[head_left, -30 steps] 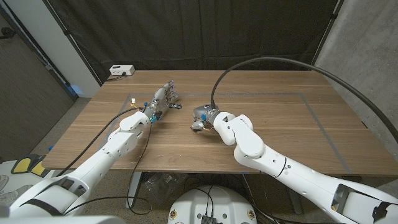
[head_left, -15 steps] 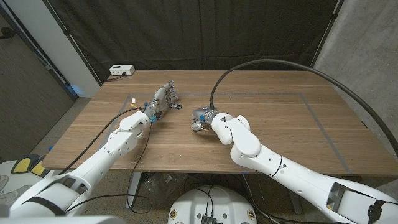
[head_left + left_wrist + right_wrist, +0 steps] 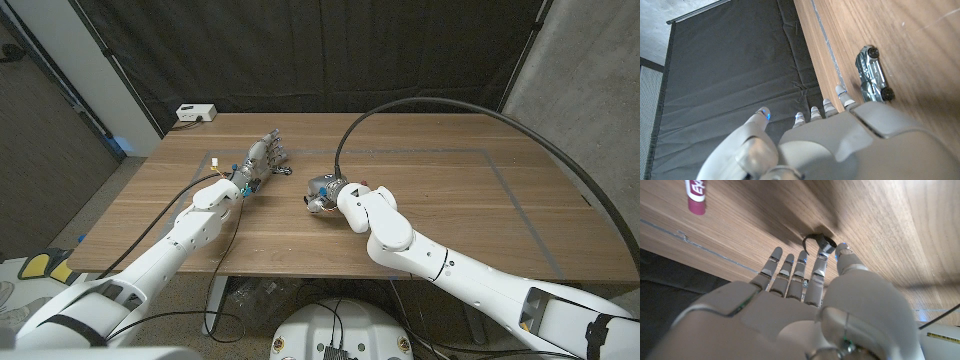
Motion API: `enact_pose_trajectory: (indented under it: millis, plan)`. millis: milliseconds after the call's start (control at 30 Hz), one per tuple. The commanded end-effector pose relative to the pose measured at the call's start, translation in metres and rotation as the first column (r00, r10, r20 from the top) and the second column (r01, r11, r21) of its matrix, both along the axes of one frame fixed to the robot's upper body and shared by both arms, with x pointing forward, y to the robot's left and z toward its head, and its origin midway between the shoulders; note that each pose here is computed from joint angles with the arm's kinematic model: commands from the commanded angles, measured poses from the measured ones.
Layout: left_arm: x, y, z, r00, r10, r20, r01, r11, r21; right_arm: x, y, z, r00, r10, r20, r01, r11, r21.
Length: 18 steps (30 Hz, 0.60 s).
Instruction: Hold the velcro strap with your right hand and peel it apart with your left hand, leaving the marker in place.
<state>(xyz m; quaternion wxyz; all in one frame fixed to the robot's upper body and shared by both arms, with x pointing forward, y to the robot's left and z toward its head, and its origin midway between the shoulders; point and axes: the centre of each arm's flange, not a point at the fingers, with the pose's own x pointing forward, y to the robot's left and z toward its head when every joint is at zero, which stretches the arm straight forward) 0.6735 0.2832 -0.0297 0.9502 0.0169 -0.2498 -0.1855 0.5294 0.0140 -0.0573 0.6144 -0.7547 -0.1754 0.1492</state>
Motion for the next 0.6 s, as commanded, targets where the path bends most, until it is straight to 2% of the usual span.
enact_pose_trajectory:
  millis: [33,467,600]
  plan:
    - [0.0006,0.0004,-0.0001,1.000,-0.004,-0.001,0.004,1.000,-0.001,0.0062,-0.0055,-0.0026,0.995,-0.036,0.091,0.035,0.999,0.017]
    - [-0.0007,-0.0010,0.0006,1.000,-0.011,0.002,0.011,1.000,0.010,-0.0010,-0.0086,-0.0016,0.976,-0.035,0.216,0.028,0.999,0.038]
    - [-0.0005,-0.0011,0.0011,1.000,-0.011,0.002,0.011,1.000,0.007,-0.0008,-0.0096,-0.0013,0.973,-0.038,0.226,0.030,0.999,0.038]
